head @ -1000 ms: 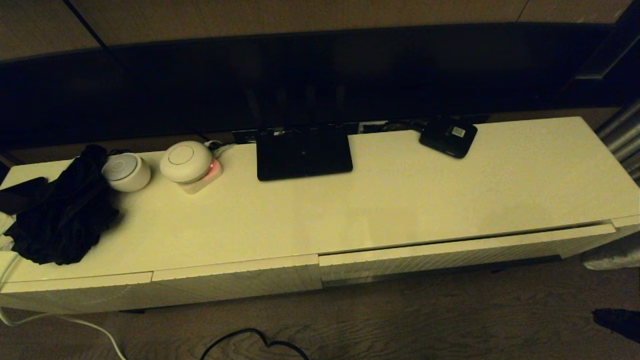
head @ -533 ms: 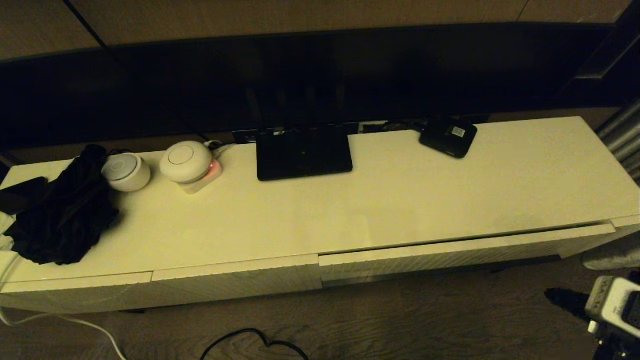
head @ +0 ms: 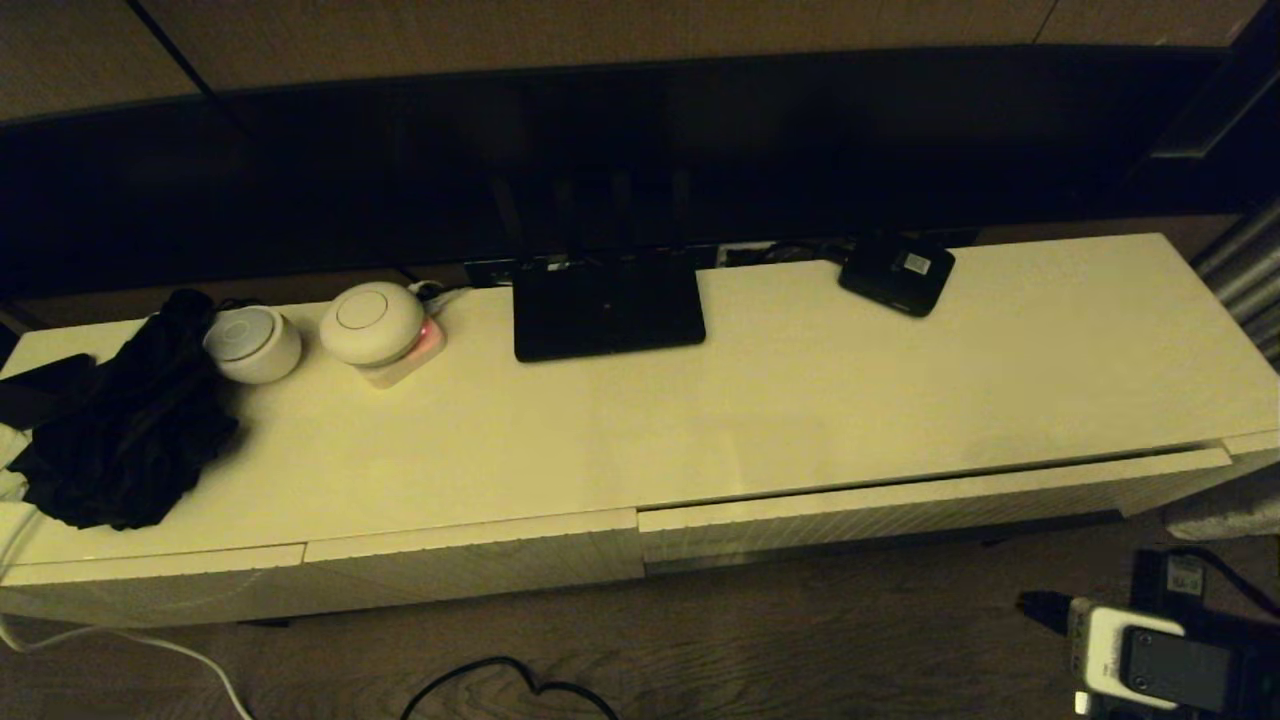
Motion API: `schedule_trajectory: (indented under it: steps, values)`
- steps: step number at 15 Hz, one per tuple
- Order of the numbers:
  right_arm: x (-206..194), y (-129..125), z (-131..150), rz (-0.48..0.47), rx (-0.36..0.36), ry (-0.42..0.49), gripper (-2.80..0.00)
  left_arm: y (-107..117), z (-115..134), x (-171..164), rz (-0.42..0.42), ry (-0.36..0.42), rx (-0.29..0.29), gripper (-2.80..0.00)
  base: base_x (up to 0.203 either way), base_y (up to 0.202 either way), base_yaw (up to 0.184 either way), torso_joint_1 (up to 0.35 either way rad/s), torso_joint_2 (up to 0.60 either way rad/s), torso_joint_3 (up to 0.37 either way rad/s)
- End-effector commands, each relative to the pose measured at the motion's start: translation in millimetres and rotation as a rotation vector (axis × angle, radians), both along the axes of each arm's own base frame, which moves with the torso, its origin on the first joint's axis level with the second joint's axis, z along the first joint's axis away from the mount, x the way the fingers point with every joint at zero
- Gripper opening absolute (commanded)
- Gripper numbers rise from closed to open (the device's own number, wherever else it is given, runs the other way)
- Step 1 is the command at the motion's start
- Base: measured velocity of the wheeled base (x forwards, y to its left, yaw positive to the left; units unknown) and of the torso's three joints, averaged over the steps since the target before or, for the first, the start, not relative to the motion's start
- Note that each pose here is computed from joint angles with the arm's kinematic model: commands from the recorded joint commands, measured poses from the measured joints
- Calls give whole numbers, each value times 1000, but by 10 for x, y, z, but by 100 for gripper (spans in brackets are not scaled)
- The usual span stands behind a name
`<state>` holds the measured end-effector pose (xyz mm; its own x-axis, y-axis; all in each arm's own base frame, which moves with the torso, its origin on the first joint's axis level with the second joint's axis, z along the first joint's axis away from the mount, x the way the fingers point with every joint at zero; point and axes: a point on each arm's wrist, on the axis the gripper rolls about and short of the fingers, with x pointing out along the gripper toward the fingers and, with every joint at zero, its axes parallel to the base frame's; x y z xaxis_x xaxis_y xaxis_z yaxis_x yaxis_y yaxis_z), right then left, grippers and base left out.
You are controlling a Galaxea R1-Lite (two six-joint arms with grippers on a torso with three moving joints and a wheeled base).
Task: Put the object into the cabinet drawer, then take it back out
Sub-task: Open the drawer
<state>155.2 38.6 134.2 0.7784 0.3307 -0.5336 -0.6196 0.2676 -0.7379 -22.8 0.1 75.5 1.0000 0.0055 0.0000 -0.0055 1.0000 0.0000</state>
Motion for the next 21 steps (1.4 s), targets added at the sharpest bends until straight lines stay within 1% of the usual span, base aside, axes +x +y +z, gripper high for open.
schedule_trajectory:
  steps: [1,3,4,7,9,11,14,18,20,21]
  values:
    - [121,147,-201,72,-33,102,-280,0,-9,2,-1,3,0,-280,0,0,0,0,0,0]
    - [137,272,-294,140,-52,135,-280,0,-9,2,1,3,0,-280,0,0,0,0,0,0]
    - [150,310,-344,155,-63,157,-280,0,-9,2,1,3,0,-280,0,0,0,0,0,0]
    - [255,365,-511,160,-88,221,-280,0,-9,2,1,3,0,-280,0,0,0,0,0,0]
    - [328,394,-577,160,-96,237,-280,0,-9,2,1,3,0,-280,0,0,0,0,0,0]
    - [361,397,-643,180,-129,253,-280,0,-9,2,-1,3,0,-280,0,0,0,0,0,0]
    - [420,412,-690,228,-182,246,-280,0,-9,2,1,3,0,-280,0,0,0,0,0,0]
    - [525,422,-717,295,-262,208,-280,0,-9,2,1,3,0,-280,0,0,0,0,0,0]
    - [499,409,-710,300,-271,194,-280,0,-9,2,-1,3,0,-280,0,0,0,0,0,0]
    - [500,391,-709,297,-272,194,0,0,-9,2,1,3,0,-280,0,0,0,0,0,0]
